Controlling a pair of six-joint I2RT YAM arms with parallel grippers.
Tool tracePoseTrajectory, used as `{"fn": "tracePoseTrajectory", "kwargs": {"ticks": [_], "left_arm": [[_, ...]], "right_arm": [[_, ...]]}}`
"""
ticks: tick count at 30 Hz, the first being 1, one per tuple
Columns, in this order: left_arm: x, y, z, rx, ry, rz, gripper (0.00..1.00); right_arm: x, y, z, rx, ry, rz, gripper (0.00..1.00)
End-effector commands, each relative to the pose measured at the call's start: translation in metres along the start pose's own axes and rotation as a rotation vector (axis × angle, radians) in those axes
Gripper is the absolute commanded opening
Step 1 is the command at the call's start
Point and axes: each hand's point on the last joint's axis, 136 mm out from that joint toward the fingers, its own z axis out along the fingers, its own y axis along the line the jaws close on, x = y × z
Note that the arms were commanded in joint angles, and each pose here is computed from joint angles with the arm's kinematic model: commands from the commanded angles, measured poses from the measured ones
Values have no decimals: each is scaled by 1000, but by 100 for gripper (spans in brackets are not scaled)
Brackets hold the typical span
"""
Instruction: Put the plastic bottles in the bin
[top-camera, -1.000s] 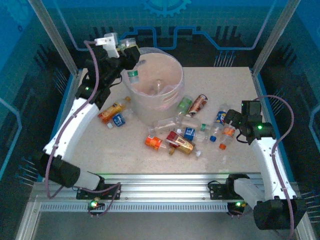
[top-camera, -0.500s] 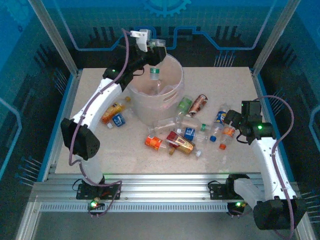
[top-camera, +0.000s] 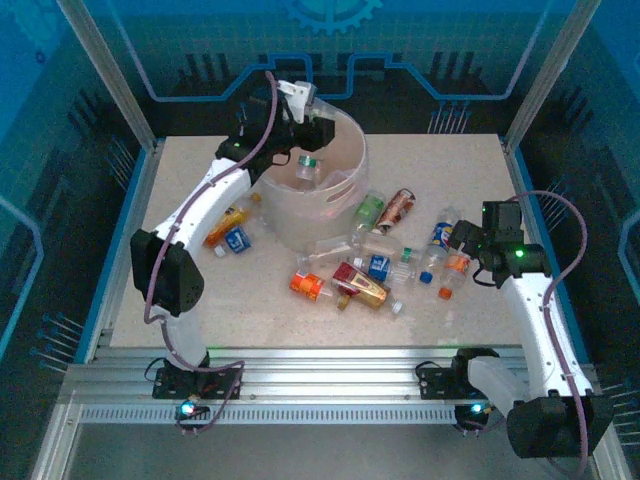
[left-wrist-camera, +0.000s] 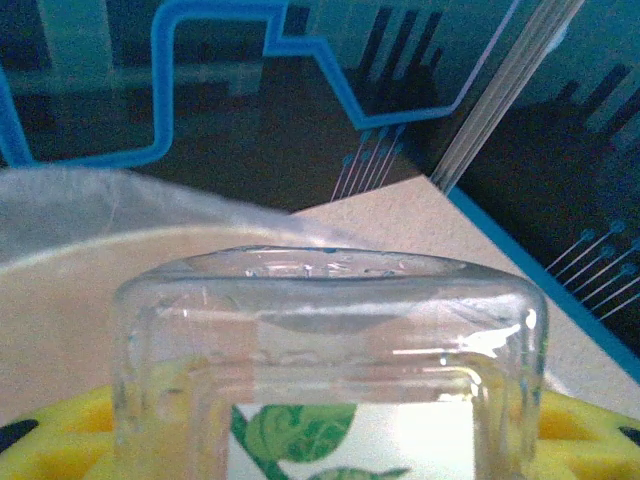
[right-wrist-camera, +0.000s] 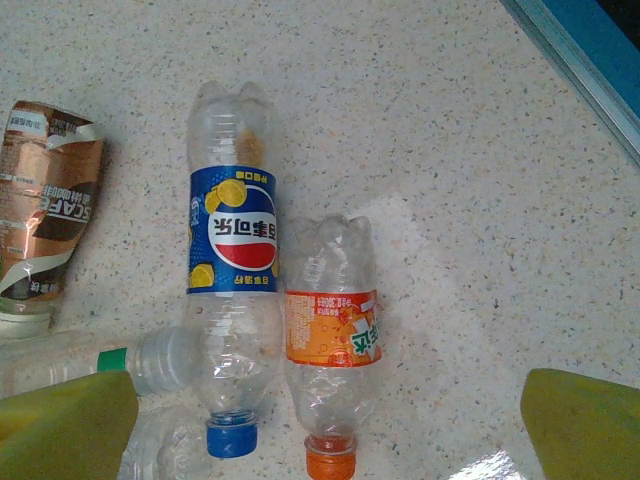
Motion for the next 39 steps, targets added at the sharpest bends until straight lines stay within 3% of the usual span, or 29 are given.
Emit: {"fn": "tracePoseTrajectory", "kwargs": {"ticks": [1, 20, 31, 39], "left_arm": [[8, 3, -5, -30, 24, 60, 36], [59, 39, 30, -136, 151, 131, 40], [70, 45, 39, -147, 188, 122, 65], [58, 41, 30, -151, 164, 110, 84]], "right_arm": [[-6, -2, -3, 8, -6, 23, 100], [4, -5, 4, 24, 39, 25, 100], [30, -25, 24, 84, 174, 28, 100], [43, -32, 39, 37, 267, 76, 100]]}}
